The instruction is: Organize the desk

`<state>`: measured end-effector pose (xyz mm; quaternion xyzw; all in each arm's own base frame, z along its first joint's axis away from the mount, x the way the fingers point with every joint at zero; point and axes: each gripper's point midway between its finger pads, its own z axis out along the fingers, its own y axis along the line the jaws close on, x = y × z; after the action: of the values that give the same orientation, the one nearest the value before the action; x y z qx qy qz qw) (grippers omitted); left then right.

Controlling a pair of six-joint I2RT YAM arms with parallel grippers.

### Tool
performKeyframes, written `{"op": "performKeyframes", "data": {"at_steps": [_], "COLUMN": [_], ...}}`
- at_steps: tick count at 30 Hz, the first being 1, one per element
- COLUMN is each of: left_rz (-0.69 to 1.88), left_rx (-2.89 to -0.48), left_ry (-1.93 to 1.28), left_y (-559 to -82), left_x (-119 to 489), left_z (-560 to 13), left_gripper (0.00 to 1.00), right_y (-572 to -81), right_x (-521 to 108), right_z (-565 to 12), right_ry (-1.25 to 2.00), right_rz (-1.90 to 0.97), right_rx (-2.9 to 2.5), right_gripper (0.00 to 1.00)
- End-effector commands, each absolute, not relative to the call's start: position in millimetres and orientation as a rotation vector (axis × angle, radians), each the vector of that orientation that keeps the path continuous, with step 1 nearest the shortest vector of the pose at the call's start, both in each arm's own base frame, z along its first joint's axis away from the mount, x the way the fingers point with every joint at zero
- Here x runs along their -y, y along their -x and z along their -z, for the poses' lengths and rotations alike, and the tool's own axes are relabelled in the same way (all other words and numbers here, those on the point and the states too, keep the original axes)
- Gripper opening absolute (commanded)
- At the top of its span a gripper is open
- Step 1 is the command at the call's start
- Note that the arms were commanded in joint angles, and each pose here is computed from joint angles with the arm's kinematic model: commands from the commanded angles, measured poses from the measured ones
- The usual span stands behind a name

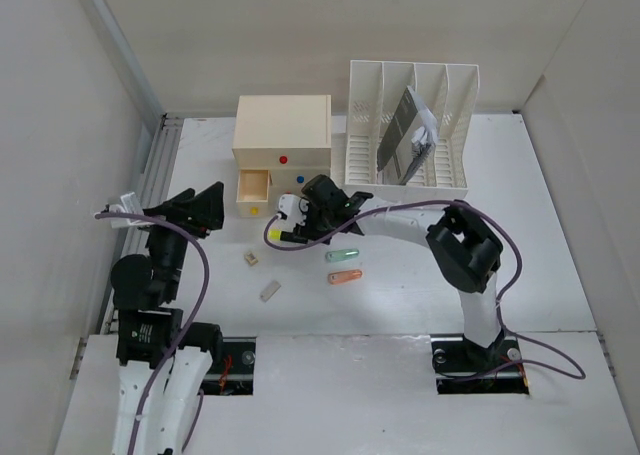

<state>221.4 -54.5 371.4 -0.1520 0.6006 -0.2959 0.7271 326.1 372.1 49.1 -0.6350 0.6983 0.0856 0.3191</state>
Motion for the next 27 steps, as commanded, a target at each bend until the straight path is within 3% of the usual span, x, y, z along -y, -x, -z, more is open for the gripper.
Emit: {"op": "performKeyframes", "data": {"at_steps": [1, 11, 22, 27], "left_rz": [0.501, 0.455, 0.455, 0.455], "left_rx": [-1.426, -1.450, -1.450, -1.450], "left_ry": [0.274, 0.254, 0.254, 0.254], "left_y": [-227, -230, -229, -229], "left_x": [46, 43, 43, 43], "left_z": [-348, -339, -337, -337], "left_gripper": [0.81, 0.85, 0.85, 0.85], "right_y": [-350, -337, -305, -292], "right_x": [-379, -387, -378, -376], "right_z": [-66, -40, -20, -37], "right_ry": [1.570, 1.671, 1.840, 1.889], "right_rz": [-0.158, -0.244, -0.387, -0.484], "right_rx": [-1.834, -1.902, -1.942, -1.893], "right_gripper": [0.57, 0.59, 0.55, 0.55]}}
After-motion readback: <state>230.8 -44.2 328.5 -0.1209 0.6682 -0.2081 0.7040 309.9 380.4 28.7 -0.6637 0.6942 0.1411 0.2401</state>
